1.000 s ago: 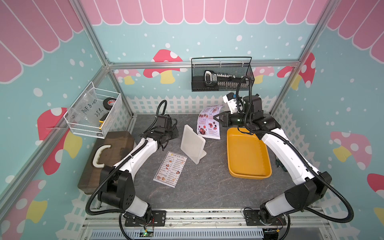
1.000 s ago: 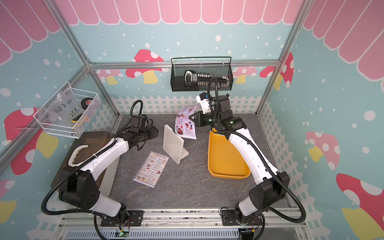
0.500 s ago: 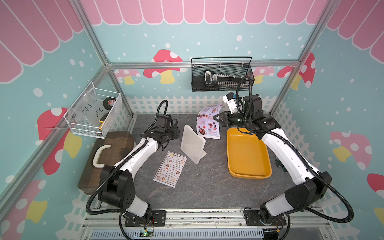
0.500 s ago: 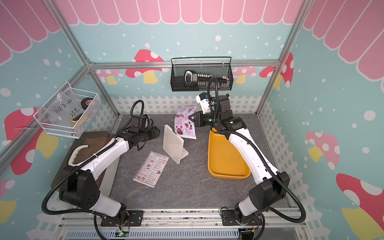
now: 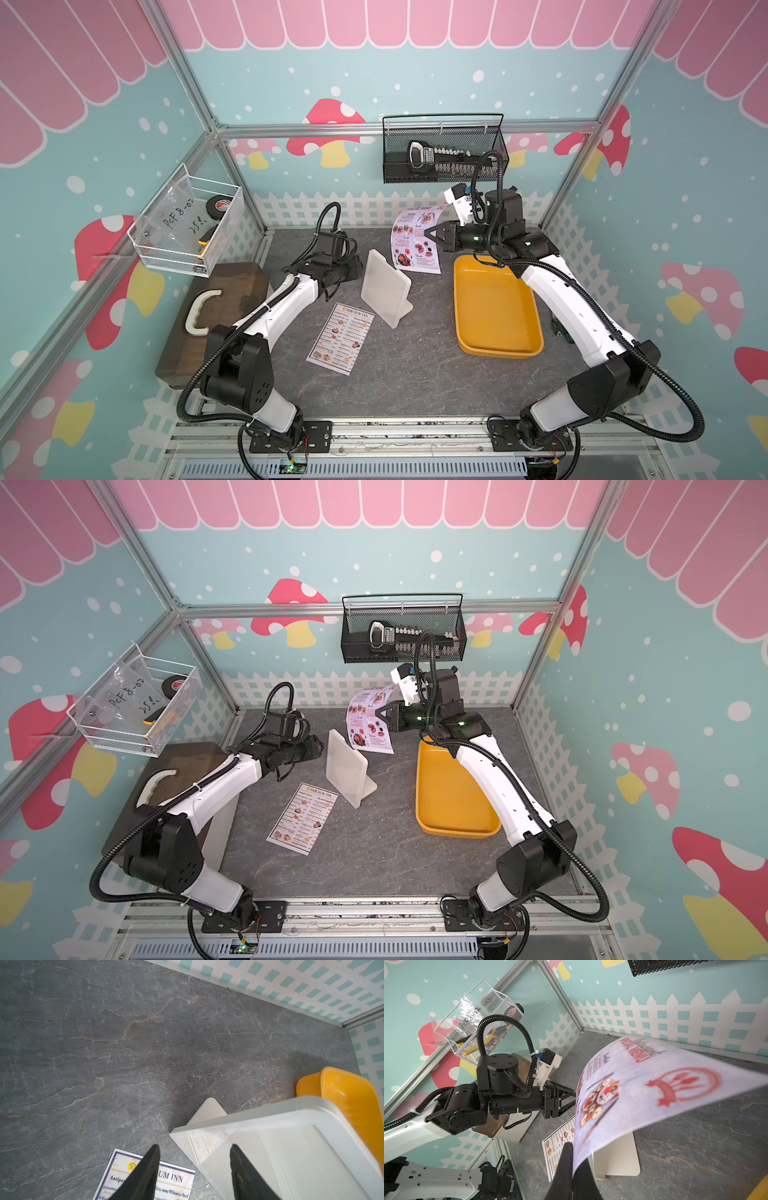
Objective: Replace the menus in the menu holders
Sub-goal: Insert the menu into the menu holder.
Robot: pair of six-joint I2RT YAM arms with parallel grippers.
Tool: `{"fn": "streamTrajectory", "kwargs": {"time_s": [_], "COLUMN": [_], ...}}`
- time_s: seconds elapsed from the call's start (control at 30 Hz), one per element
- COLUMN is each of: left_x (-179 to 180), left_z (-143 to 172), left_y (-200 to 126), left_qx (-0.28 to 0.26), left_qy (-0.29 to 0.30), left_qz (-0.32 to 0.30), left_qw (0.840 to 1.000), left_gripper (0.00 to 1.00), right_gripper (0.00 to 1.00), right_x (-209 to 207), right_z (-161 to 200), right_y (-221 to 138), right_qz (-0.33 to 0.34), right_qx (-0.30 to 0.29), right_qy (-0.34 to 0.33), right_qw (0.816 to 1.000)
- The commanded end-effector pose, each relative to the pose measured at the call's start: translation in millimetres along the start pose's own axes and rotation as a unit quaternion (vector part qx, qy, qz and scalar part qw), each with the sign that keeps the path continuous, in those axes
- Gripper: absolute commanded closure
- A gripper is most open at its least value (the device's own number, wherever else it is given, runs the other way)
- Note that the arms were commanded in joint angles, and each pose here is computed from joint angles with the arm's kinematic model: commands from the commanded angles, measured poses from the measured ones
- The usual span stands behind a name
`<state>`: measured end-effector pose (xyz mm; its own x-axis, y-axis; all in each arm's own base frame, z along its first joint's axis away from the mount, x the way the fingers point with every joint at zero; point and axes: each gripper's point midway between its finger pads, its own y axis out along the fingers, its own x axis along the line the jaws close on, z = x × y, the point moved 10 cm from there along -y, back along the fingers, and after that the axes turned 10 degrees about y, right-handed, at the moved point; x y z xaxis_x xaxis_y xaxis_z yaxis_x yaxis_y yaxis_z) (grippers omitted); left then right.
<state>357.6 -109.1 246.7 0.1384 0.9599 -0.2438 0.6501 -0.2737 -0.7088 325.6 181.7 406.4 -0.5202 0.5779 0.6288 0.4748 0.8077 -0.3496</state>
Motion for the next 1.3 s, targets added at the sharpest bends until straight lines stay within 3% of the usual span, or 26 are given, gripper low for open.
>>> {"fn": "streamTrajectory", "kwargs": {"time_s": [0.0, 0.8, 1.27], "left_x": [-3, -6, -7], "left_z": [-6, -10, -9], "left_y": [-3, -6, -7], "left_qx": [-0.008, -0.014, -0.013], "left_qy": [0.011, 0.014, 0.015], "left_qz": [0.006, 0.007, 0.006], "left_qw": [1.0, 1.0, 1.0], "left_gripper": [0.45, 0.45, 0.45], "right_gripper": [0.96, 0.96, 0.96], "right_x": [-1, -6, 5], "right_z": [-1, 5, -2], "right_y": [1, 3, -7], "right_qz": [0.009, 0.007, -0.002], "right_qx": [-0.001, 0.014, -0.007], "right_qy": [-0.009, -0.003, -0.008], "right_qw": [1.0, 1.0, 1.0]}}
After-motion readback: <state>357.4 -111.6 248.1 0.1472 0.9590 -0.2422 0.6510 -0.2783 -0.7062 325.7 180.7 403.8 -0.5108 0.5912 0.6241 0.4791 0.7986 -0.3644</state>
